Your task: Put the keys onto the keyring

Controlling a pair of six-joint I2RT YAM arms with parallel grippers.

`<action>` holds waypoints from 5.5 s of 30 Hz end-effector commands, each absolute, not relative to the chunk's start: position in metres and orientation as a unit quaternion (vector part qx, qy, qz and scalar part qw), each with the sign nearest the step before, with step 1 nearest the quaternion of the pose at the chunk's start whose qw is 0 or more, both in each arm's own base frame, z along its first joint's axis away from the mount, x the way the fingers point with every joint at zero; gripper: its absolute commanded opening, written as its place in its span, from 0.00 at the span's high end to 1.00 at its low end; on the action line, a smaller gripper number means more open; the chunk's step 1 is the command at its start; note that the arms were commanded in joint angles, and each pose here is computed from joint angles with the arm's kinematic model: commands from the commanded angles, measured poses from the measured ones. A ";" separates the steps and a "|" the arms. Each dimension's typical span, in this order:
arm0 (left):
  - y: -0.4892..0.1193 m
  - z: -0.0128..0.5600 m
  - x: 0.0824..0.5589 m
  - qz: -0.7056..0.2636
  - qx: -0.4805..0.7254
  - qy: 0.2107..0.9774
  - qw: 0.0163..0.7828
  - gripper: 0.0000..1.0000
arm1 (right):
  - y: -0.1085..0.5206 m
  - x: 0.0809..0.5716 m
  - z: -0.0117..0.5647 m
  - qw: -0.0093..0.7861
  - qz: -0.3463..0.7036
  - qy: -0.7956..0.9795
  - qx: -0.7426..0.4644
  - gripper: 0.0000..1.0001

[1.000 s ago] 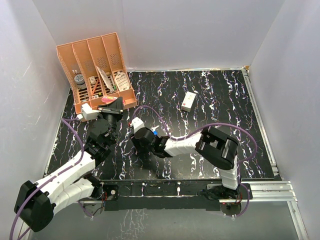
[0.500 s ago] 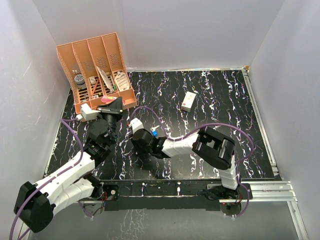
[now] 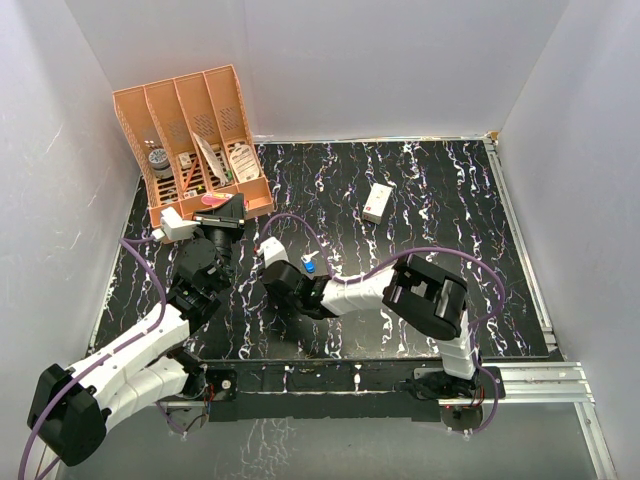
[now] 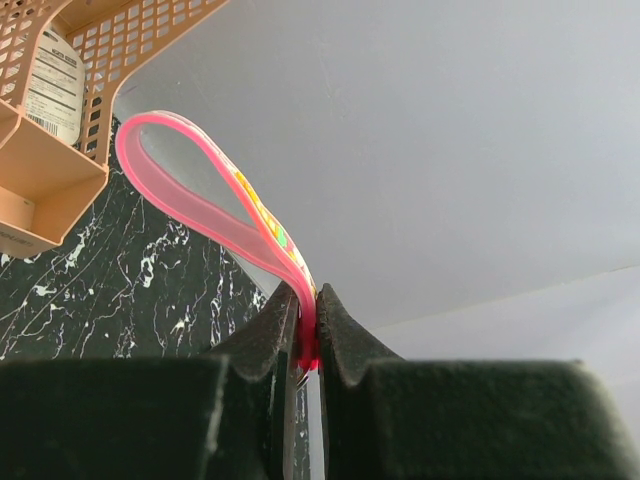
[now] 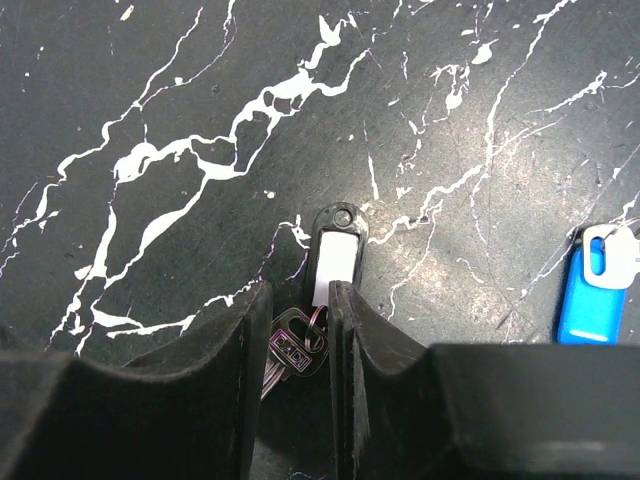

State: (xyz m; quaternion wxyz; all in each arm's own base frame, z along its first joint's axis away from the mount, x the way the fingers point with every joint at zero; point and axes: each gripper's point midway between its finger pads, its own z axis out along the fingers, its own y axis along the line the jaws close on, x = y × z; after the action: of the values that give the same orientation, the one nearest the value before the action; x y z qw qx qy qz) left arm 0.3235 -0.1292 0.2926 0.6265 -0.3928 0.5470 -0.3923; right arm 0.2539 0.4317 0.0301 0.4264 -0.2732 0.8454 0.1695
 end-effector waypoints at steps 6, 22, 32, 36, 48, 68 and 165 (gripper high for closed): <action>-0.124 0.317 0.319 -0.408 -0.397 0.520 0.637 1.00 | 0.422 0.256 0.047 0.442 0.165 0.846 -0.249 0.79; -0.123 0.319 0.317 -0.406 -0.395 0.519 0.640 1.00 | 0.410 0.261 0.087 0.477 0.171 0.834 -0.219 1.00; -0.128 0.325 0.317 -0.416 -0.377 0.517 0.646 1.00 | 0.362 0.294 0.183 0.497 0.348 0.784 -0.131 1.00; -0.134 0.329 0.318 -0.427 -0.364 0.517 0.646 1.00 | 0.341 0.300 0.213 0.506 0.413 0.748 -0.114 1.00; -0.167 0.343 0.324 -0.474 -0.301 0.519 0.644 1.00 | 0.319 0.294 0.258 0.538 0.530 0.644 -0.119 1.00; -0.185 0.347 0.329 -0.503 -0.282 0.518 0.631 1.00 | 0.329 0.296 0.249 0.460 0.623 0.616 -0.142 1.00; -0.160 0.302 0.344 -0.461 -0.368 0.501 0.634 1.00 | 0.254 0.269 0.030 0.314 0.239 0.910 -0.126 0.72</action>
State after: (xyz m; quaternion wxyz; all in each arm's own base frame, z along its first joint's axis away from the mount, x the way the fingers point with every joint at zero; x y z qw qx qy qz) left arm 0.3511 -0.1660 0.2836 0.6231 -0.3665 0.5262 -0.4478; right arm 0.2614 0.2477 0.0278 0.2981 -0.1264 0.9161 0.2364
